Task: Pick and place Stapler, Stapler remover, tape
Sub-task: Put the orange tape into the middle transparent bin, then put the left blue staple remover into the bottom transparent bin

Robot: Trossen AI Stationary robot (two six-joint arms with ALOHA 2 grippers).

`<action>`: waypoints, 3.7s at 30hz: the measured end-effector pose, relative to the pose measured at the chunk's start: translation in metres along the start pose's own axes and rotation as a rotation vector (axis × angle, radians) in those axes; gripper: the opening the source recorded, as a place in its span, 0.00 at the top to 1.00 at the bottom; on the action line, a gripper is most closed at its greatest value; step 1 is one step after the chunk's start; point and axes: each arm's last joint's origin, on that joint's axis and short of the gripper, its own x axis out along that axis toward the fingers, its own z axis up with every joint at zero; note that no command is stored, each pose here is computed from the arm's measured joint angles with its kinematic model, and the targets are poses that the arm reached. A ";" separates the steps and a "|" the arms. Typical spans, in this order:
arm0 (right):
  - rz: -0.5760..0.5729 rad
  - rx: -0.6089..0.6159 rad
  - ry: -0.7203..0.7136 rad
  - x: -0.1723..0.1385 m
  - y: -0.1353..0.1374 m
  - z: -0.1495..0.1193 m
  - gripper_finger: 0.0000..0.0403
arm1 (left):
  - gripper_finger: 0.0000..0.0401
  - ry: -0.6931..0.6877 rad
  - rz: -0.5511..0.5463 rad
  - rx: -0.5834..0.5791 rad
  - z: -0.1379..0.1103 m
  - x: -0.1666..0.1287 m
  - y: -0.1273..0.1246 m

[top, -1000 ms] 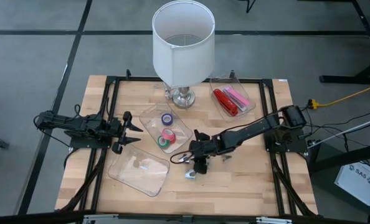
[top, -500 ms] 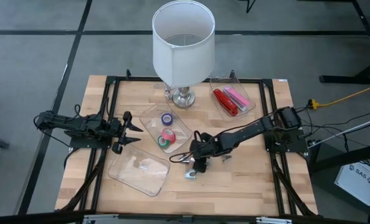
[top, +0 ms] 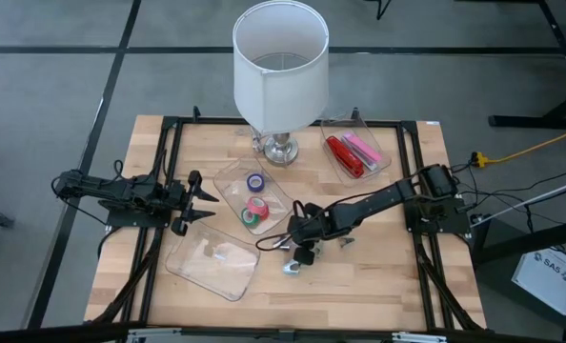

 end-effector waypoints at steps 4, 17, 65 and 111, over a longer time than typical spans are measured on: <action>-0.013 -0.005 0.004 0.000 -0.001 -0.001 0.92 | 0.54 0.000 0.000 0.000 0.000 0.000 0.000; 0.012 -0.013 0.032 -0.007 0.003 0.010 0.92 | 0.54 0.000 0.000 0.000 0.000 0.000 0.000; -0.151 -0.208 -0.291 -0.047 -0.032 0.163 0.90 | 0.54 0.001 0.000 0.000 0.000 0.000 0.000; 0.022 -0.108 -0.274 -0.070 0.044 0.140 0.54 | 0.54 0.000 0.000 0.000 0.000 0.000 0.000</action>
